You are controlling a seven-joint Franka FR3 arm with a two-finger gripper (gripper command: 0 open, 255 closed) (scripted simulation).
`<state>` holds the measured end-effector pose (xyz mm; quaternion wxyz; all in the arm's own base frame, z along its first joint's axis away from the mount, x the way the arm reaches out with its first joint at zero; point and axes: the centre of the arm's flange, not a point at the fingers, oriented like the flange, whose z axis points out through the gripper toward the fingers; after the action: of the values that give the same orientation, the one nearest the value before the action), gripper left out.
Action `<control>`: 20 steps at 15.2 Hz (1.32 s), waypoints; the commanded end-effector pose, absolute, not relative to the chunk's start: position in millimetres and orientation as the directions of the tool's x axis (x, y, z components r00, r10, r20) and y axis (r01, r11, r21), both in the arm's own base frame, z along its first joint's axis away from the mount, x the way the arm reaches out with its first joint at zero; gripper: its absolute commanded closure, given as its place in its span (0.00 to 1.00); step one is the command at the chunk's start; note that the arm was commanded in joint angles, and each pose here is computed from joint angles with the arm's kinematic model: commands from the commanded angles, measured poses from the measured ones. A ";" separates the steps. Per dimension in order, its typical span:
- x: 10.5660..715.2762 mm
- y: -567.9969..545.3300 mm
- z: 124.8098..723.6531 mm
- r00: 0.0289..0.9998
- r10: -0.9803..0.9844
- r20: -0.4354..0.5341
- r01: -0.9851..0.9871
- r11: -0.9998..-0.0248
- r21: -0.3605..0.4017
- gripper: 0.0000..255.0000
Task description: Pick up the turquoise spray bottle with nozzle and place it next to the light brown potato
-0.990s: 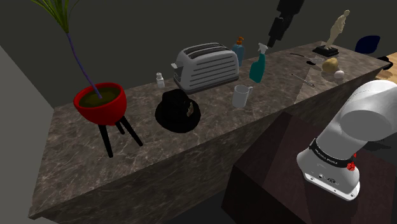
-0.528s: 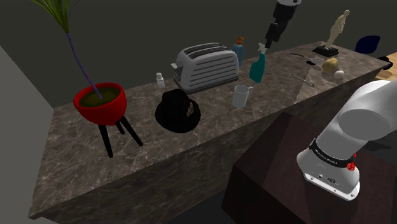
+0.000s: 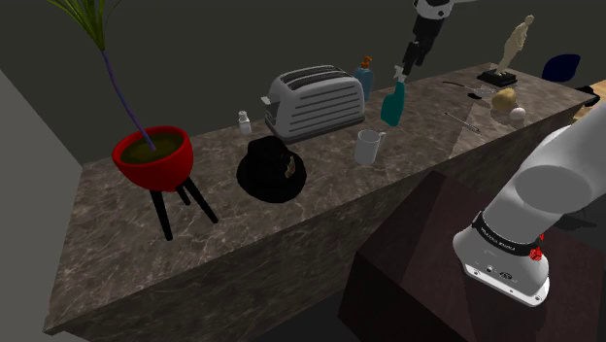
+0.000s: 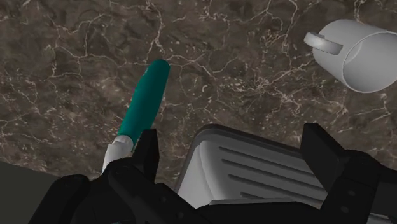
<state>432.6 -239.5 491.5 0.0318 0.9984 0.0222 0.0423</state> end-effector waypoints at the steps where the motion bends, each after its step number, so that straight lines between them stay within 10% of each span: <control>1: 445.2 -261.8 481.2 0.996 0.040 0.081 0.034 -0.997 0.073 0.00; 20: 480.7 -335.7 412.6 0.997 0.014 0.075 0.008 -0.996 0.092 0.00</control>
<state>480.6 -335.6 412.8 0.0459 0.9982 0.0055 0.0379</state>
